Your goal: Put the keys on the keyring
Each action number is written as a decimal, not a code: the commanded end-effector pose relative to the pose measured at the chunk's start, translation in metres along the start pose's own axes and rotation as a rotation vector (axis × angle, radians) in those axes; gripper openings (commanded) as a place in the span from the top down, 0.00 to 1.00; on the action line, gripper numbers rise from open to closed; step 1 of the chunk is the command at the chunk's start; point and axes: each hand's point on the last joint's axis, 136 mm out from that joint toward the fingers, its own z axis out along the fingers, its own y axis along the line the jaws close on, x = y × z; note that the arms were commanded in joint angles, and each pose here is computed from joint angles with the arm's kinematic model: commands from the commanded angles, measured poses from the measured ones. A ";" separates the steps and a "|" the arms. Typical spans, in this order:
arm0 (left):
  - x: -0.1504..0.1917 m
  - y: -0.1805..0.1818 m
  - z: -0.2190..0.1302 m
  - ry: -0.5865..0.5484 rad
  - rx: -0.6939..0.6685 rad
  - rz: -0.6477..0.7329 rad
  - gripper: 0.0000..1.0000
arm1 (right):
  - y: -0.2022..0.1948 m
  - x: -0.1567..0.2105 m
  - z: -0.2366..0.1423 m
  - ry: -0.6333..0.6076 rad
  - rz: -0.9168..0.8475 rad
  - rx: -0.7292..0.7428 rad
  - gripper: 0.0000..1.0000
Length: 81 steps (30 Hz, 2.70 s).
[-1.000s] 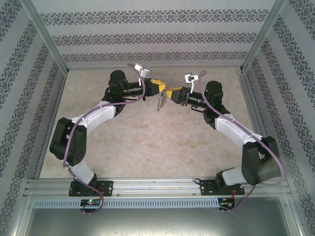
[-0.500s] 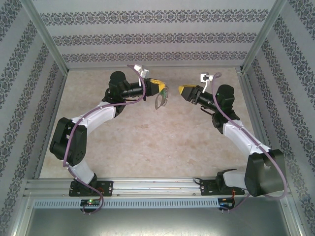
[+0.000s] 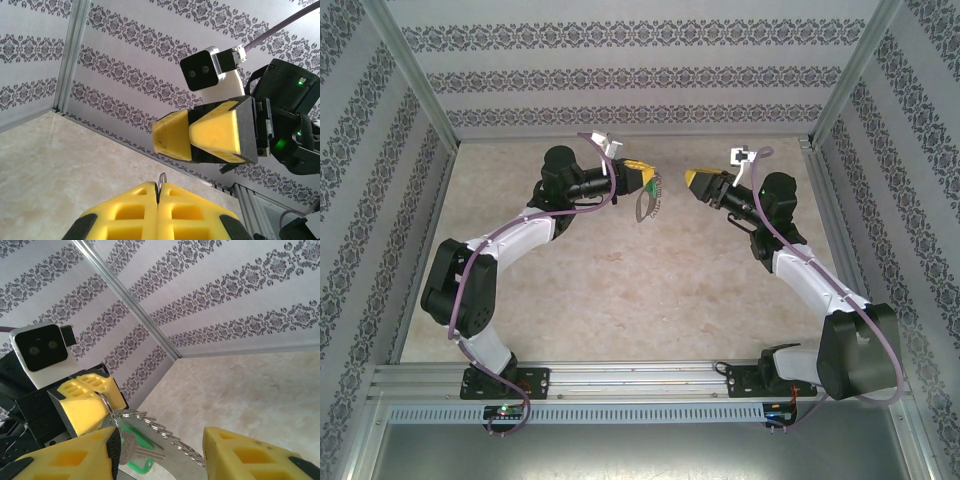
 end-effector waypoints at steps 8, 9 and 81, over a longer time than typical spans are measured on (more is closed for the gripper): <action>-0.015 -0.012 0.002 -0.052 0.022 0.064 1.00 | 0.011 -0.008 0.007 -0.036 -0.020 -0.046 0.46; -0.015 -0.012 0.002 -0.051 0.021 0.063 1.00 | 0.012 -0.008 0.008 -0.036 -0.019 -0.050 0.46; -0.021 -0.011 0.003 -0.118 0.038 0.013 1.00 | 0.046 0.000 0.026 -0.083 0.061 -0.390 0.49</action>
